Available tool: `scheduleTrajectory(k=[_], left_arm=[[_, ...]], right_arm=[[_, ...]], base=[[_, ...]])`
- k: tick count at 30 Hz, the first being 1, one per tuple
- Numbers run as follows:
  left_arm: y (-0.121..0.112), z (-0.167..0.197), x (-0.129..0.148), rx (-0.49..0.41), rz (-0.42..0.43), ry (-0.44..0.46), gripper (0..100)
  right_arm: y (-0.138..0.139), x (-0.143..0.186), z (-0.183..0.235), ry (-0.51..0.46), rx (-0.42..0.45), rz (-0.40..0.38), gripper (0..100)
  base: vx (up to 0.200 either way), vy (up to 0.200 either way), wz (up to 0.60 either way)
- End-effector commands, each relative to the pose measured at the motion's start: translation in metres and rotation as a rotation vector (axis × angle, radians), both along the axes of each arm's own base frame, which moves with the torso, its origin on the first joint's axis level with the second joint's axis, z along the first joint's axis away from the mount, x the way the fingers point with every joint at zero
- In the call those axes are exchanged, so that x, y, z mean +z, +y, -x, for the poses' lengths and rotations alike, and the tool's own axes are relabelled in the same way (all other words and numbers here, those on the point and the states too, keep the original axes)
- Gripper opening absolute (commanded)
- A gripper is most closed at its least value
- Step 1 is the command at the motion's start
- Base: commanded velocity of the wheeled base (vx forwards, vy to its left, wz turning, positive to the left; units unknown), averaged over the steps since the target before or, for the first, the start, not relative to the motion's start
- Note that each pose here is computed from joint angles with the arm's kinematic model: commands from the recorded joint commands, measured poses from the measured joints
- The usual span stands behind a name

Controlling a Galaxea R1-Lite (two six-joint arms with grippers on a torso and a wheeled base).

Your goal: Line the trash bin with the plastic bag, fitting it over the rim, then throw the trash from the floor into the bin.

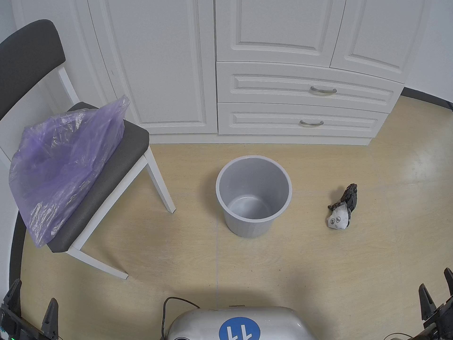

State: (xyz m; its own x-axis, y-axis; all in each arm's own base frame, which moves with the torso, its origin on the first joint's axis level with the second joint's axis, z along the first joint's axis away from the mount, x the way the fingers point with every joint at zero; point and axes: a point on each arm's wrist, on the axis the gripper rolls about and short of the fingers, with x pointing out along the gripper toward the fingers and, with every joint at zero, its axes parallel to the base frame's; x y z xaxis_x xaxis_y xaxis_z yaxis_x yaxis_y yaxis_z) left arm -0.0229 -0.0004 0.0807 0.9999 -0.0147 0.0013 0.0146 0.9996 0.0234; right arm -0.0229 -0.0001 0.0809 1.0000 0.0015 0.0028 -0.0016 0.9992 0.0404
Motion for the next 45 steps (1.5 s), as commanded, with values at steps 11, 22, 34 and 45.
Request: scheduleTrajectory(k=[11, 22, 34, 45], left_arm=[[0.001, 0.0, -0.005, 0.032, 0.062, 0.001, 100], [0.0, 0.0, -0.005, -0.001, -0.016, 0.001, 100], [0.0, 0.0, -0.004, 0.002, -0.013, -0.011, 100], [-0.002, 0.039, 0.097, -0.205, 0.223, -0.456, 100]], right_arm=[[0.0, -0.005, 0.0, 0.0, -0.003, -0.001, 100], [0.001, -0.005, 0.0, 0.0, 0.023, 0.079, 100], [0.0, 0.002, 0.001, -0.06, -0.01, 0.017, 100], [0.004, 0.086, -0.004, -0.019, 0.258, -0.032, 100]], base=[[0.0, 0.0, 0.0], [0.0, 0.0, 0.0], [0.0, 0.0, 0.0], [0.0, 0.0, 0.0]])
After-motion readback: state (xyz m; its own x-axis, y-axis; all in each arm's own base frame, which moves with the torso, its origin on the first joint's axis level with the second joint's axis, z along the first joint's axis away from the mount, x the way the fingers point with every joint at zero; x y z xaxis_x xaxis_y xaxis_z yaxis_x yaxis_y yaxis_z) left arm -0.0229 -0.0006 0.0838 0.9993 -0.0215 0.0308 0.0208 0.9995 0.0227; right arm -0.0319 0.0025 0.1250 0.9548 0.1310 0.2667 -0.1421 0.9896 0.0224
